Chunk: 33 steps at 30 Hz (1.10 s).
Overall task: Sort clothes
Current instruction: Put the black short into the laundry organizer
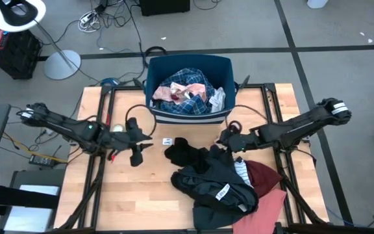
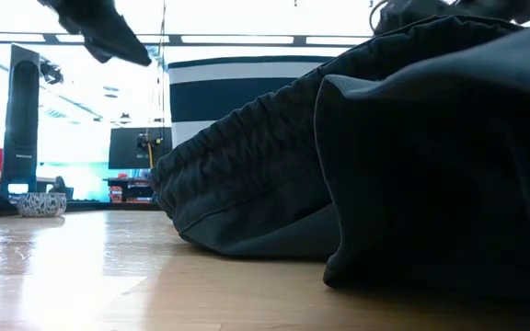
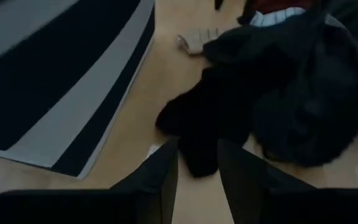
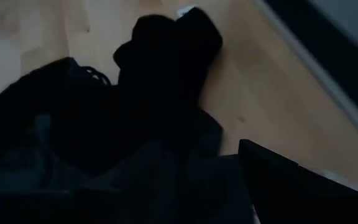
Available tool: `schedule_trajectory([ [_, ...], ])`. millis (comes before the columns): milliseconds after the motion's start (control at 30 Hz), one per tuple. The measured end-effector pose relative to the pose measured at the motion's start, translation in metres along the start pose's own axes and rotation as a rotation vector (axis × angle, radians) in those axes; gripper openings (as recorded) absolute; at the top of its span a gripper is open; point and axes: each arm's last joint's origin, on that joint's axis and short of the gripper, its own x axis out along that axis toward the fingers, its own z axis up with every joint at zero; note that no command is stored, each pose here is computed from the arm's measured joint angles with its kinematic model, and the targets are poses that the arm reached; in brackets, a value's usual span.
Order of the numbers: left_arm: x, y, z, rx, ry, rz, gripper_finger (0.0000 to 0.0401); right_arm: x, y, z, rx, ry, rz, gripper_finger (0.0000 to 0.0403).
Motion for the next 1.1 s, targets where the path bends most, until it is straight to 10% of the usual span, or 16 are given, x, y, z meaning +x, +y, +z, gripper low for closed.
schedule_trajectory([
  [933, 0.049, -0.005, -0.071, -0.043, -0.235, -0.211, 0.012, 0.044, 0.033, -0.022, 0.078, 0.479, -0.051, 0.0189],
  [1100, 0.049, -0.005, -0.07, -0.044, -0.238, -0.209, 0.012, 0.058, 0.038, -0.032, 0.035, 0.53, -0.023, 0.01],
])
